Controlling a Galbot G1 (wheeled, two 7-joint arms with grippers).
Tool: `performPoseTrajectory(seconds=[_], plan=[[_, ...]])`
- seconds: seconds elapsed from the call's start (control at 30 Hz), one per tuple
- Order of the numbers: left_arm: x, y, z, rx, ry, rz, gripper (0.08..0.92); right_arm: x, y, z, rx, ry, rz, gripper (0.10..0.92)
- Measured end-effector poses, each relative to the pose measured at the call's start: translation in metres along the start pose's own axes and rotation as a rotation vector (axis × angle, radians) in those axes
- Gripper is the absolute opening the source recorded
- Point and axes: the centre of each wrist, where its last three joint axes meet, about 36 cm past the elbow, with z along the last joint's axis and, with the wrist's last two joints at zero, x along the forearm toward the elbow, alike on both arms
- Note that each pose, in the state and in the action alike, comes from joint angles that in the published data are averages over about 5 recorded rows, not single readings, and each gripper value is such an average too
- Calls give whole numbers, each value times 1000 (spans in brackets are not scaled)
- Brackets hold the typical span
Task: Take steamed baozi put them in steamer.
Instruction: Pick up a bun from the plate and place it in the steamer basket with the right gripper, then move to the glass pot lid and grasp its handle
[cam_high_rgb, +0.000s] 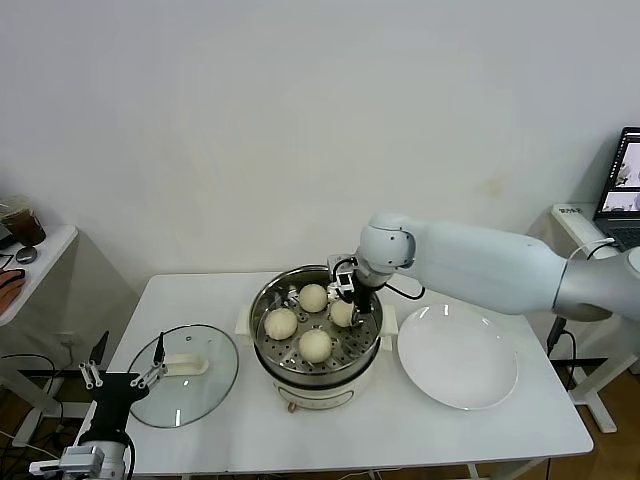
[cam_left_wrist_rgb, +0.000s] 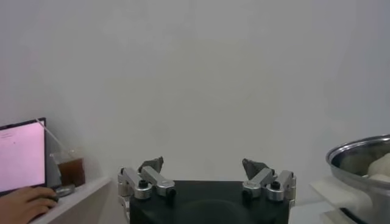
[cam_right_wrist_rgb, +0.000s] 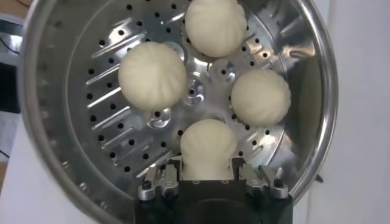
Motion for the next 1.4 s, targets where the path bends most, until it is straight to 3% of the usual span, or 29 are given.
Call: performPoseTrajectory(seconds=[0.3, 0.7, 0.97, 1.4], plan=[[0, 1, -2, 0, -4, 0, 823, 10, -1, 3, -26, -24, 33, 805], [1, 1, -1, 5, -5, -2, 823, 51, 24, 16, -77, -154, 113, 823], [2, -2, -1, 17, -7, 14, 823, 52, 69, 54, -185, -352, 308, 823], [6, -13, 2, 39, -28, 36, 823, -33, 167, 120, -340, -788, 741, 823]])
